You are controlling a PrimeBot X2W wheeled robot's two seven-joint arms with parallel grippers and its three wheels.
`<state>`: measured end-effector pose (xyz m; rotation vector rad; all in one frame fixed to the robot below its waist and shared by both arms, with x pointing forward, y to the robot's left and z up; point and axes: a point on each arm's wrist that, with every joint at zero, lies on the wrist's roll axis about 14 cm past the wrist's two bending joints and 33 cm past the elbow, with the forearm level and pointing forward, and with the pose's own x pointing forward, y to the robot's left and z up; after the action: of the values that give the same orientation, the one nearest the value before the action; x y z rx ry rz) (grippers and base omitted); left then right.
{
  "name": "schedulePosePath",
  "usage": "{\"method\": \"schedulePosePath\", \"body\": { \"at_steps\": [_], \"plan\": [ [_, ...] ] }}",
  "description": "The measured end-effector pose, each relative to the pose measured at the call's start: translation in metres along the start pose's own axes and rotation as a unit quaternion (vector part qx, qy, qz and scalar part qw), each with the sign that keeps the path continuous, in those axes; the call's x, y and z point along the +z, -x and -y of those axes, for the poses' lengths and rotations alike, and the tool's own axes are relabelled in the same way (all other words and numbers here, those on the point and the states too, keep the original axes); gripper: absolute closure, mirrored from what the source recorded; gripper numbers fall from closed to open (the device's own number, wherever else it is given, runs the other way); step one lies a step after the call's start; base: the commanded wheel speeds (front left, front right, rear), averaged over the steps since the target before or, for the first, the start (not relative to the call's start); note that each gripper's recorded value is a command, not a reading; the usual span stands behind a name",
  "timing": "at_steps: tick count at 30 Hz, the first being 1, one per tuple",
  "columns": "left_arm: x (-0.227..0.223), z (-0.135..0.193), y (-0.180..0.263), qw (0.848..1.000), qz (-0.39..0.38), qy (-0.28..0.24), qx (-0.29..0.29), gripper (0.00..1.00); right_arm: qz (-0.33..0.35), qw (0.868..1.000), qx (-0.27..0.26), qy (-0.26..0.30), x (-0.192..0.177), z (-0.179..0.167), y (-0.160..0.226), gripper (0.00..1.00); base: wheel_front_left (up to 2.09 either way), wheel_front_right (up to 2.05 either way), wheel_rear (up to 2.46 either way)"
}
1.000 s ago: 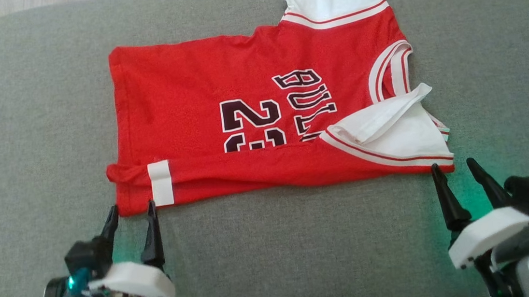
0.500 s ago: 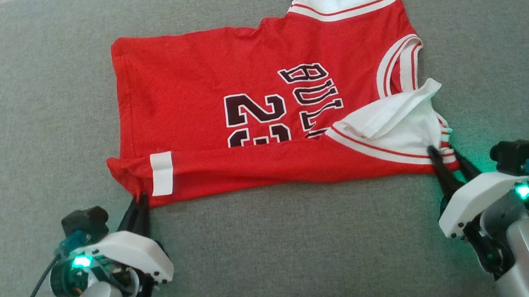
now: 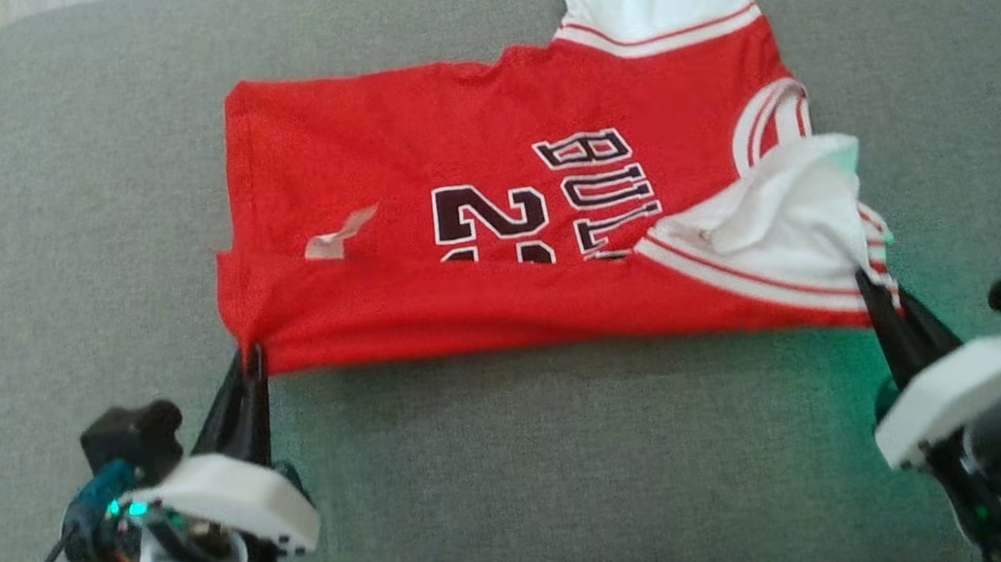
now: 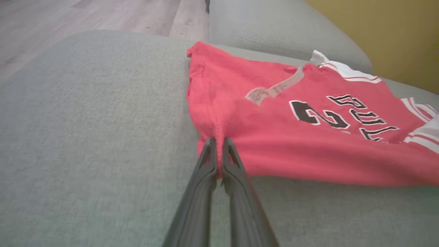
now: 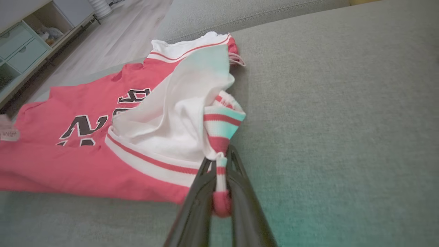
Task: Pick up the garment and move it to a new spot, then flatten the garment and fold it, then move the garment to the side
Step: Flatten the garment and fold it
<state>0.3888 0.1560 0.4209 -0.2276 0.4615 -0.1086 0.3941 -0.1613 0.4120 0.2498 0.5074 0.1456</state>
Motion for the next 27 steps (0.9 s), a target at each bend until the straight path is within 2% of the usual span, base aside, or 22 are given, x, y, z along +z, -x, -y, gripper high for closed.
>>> {"method": "schedulePosePath", "body": {
  "at_steps": [4, 11, 15, 16, 17, 21, 24, 27],
  "plan": [
    [-0.016, -0.005, 0.021, 0.999, -0.031, 0.005, 0.015, 1.00, -0.030, 0.999, -0.016, -0.011, -0.018, 0.004, 0.025, 1.00, 0.00, 0.00, 0.00],
    [-0.064, -0.009, 0.061, 0.992, -0.107, 0.051, 0.036, 1.00, -0.105, 0.993, -0.041, -0.045, -0.069, 0.010, 0.069, 1.00, 0.00, 0.00, 0.00],
    [-0.084, -0.008, 0.070, 0.988, -0.133, 0.075, 0.034, 1.00, -0.140, 0.988, -0.046, -0.054, -0.089, 0.011, 0.080, 1.00, 0.00, 0.00, 0.00],
    [-0.085, -0.008, 0.069, 0.988, -0.130, 0.076, 0.032, 0.25, -0.142, 0.987, -0.044, -0.054, -0.090, 0.009, 0.081, 0.68, 0.00, 0.00, 0.00],
    [-0.087, -0.006, 0.068, 0.988, -0.129, 0.078, 0.029, 0.00, -0.146, 0.987, -0.042, -0.055, -0.093, 0.008, 0.081, 0.00, 0.00, 0.00, 0.00],
    [-0.094, -0.006, 0.069, 0.988, -0.131, 0.075, 0.034, 0.00, -0.145, 0.987, -0.043, -0.051, -0.094, 0.008, 0.079, 0.00, 0.00, 0.00, 0.00],
    [-0.080, -0.014, 0.065, 0.994, -0.087, 0.043, 0.053, 0.00, -0.117, 0.991, -0.050, -0.038, -0.082, 0.012, 0.075, 0.00, 0.00, 0.00, 0.00],
    [-0.051, -0.013, 0.057, 0.998, -0.020, 0.016, 0.061, 0.00, -0.058, 0.997, -0.044, -0.025, -0.052, 0.009, 0.066, 0.00, 0.00, 0.00, 0.00]
  ]
}}
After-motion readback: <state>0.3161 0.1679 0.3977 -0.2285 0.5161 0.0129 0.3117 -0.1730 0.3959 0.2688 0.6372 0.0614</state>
